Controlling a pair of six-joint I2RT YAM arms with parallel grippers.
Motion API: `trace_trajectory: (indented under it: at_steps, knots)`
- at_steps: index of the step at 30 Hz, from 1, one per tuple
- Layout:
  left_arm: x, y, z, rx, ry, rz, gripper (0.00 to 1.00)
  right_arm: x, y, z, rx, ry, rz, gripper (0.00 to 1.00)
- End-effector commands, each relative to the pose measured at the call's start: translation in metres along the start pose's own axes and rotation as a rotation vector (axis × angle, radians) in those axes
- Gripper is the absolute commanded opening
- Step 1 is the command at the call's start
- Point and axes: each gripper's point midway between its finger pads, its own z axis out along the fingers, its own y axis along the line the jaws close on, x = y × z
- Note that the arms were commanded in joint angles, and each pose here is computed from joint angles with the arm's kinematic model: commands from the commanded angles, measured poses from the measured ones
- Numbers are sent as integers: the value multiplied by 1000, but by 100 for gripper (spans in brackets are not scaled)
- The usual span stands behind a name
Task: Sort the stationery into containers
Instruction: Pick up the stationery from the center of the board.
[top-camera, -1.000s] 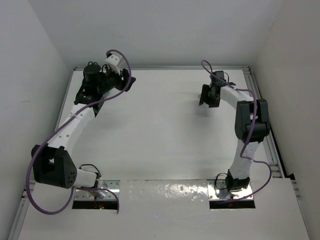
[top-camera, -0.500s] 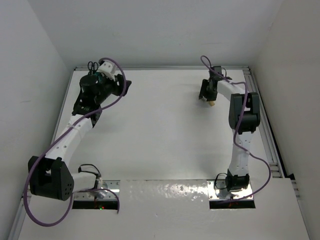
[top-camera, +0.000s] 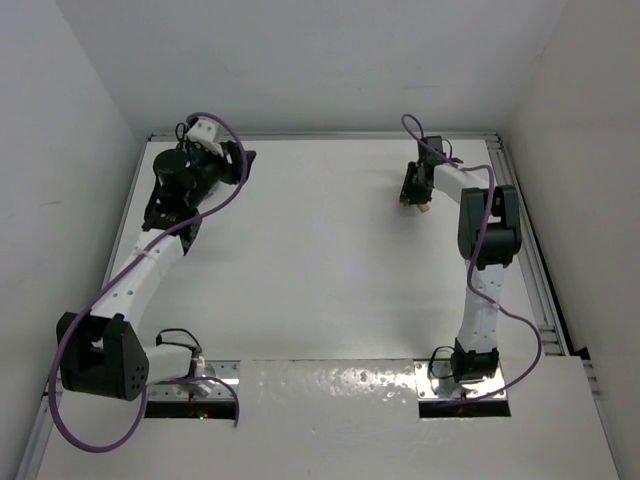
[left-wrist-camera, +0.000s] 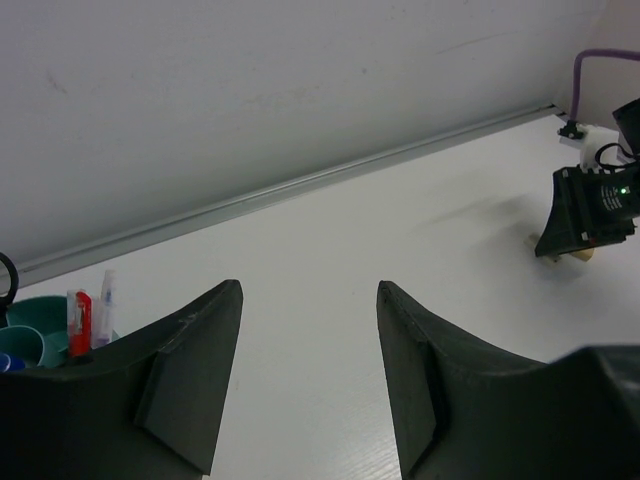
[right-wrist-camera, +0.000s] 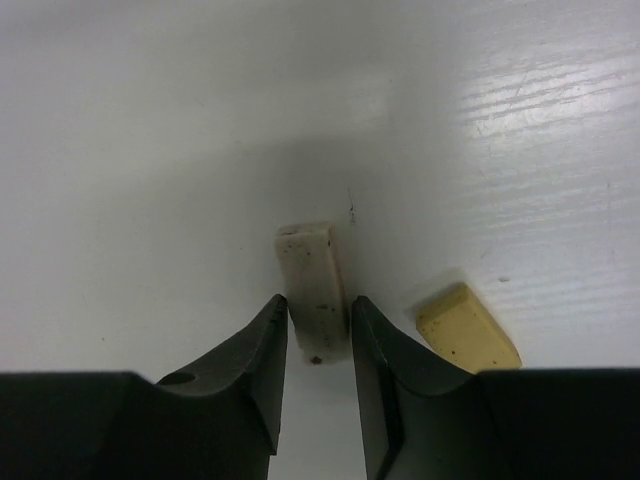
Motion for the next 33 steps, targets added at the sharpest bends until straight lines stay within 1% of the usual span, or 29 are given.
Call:
trace_trajectory:
  at_steps: [1,4,6,7,8,9,10,12,13,14,15,16,20,22,23,24,26,27,29,30,31,32,33]
  knots:
    - [-22,5,1,-12,-74,2,54,30,-11,-3,63,71,4,32]
    - [-20,6,2,-15,-80,4,54,38,-18,-7,112,86,-9,32]
    - [-20,9,3,-28,-84,-2,54,44,-21,-9,142,94,-12,29]
    - [-20,10,3,-30,-84,-2,54,45,-21,-10,150,96,-11,26]
    - [-19,10,4,-31,-84,-2,54,49,-22,-9,159,106,-6,16]
    - [-19,11,5,-34,-86,-1,54,51,-22,-9,164,111,-5,9]
    - [-22,13,5,-40,-92,0,54,53,-23,-10,170,114,-2,0]
    - [-25,13,5,-41,-99,3,54,57,-24,-13,163,106,-4,0]
    - [-27,12,6,-35,-106,4,54,52,-21,-14,144,73,-13,0]
    - [-29,10,5,-26,-110,7,54,42,-15,-25,119,37,-15,0]
    - [-29,7,4,-18,-110,-25,54,46,-15,-29,108,33,-24,0]
    - [-29,4,4,-1,-109,-28,54,38,-10,-34,82,-5,-45,0]
    - [-16,-9,0,61,-85,-46,54,19,12,-69,-13,-132,-99,0]
    - [-15,-19,-3,115,-90,-44,54,15,32,-92,-118,-194,-154,0]
    - [-11,-23,-4,140,-85,-22,54,21,38,-97,-157,-193,-182,0]
    - [-11,-29,-5,172,-87,-4,54,18,57,-115,-240,-225,-242,0]
    - [-9,-45,-8,265,-88,68,53,22,72,-131,-301,-242,-293,0]
    - [-8,-54,-10,321,-93,128,52,29,86,-144,-355,-249,-351,0]
    - [-10,-62,-12,373,-112,203,51,36,104,-159,-413,-257,-407,0]
    - [-11,-72,-15,431,-123,230,51,40,113,-171,-454,-263,-438,0]
    - [-12,-76,-18,462,-135,288,50,46,127,-179,-489,-263,-472,0]
    - [-11,-81,-21,498,-139,317,50,49,136,-187,-516,-268,-492,0]
    - [-9,-94,-27,578,-145,340,51,52,147,-198,-563,-275,-514,0]
